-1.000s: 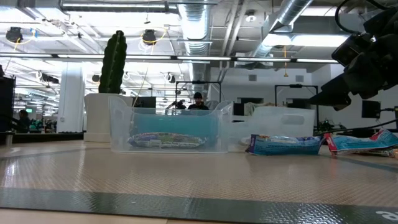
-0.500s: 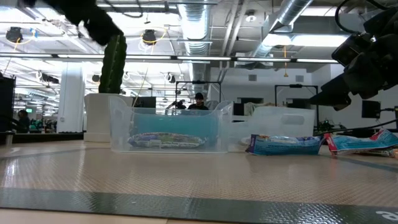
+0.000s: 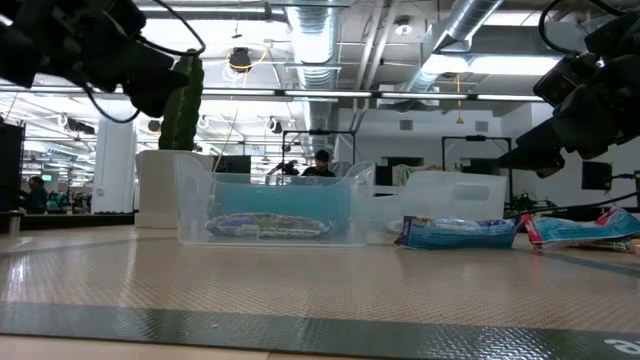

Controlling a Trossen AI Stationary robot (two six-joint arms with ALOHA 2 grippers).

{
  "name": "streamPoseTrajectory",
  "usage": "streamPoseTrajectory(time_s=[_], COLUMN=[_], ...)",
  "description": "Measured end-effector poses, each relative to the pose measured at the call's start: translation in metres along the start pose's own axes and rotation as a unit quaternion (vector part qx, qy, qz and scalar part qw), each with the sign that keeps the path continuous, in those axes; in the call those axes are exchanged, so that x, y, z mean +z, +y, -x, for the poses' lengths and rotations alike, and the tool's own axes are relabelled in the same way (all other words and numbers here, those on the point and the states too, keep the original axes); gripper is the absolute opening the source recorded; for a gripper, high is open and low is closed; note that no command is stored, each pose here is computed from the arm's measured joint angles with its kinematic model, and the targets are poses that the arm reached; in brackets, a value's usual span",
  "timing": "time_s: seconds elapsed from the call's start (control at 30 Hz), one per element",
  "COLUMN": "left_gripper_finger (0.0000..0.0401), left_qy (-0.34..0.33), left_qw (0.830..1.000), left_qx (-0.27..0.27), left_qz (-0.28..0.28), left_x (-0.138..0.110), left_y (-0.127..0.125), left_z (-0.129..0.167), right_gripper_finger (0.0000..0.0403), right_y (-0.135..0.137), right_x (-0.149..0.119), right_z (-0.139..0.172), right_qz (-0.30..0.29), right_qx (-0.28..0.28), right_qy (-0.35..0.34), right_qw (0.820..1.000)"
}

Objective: Pick and place Granola Bars by type
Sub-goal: Put the orange granola bar into the right transparent bin

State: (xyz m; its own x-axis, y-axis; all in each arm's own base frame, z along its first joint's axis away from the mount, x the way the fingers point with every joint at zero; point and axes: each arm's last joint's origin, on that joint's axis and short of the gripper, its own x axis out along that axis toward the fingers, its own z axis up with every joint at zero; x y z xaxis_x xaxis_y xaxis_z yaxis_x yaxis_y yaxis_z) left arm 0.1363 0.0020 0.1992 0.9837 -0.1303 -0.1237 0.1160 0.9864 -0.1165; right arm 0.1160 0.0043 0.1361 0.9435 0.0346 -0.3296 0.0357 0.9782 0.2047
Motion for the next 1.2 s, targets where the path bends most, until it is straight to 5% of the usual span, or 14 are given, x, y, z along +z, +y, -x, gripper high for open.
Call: streamPoseTrajectory(time_s=[0.67,1.2], left_gripper_finger=[0.0158,0.0158], left_qy=[-0.11,-0.096], left_qw=[0.994,0.993], left_qx=[0.007,0.074], left_qz=[-0.016,-0.005], left_x=[-0.024,-0.033], left_y=[-0.005,-0.002], left_z=[0.017,0.035], right_gripper_finger=[0.0249,0.0249], right_y=[0.0,0.0], right_x=[0.0,0.0], right_z=[0.0,0.0], right_qz=[0.0,0.0], right_qx=[0.0,0.0], right_qy=[0.0,0.0], right_qw=[1.0,1.0])
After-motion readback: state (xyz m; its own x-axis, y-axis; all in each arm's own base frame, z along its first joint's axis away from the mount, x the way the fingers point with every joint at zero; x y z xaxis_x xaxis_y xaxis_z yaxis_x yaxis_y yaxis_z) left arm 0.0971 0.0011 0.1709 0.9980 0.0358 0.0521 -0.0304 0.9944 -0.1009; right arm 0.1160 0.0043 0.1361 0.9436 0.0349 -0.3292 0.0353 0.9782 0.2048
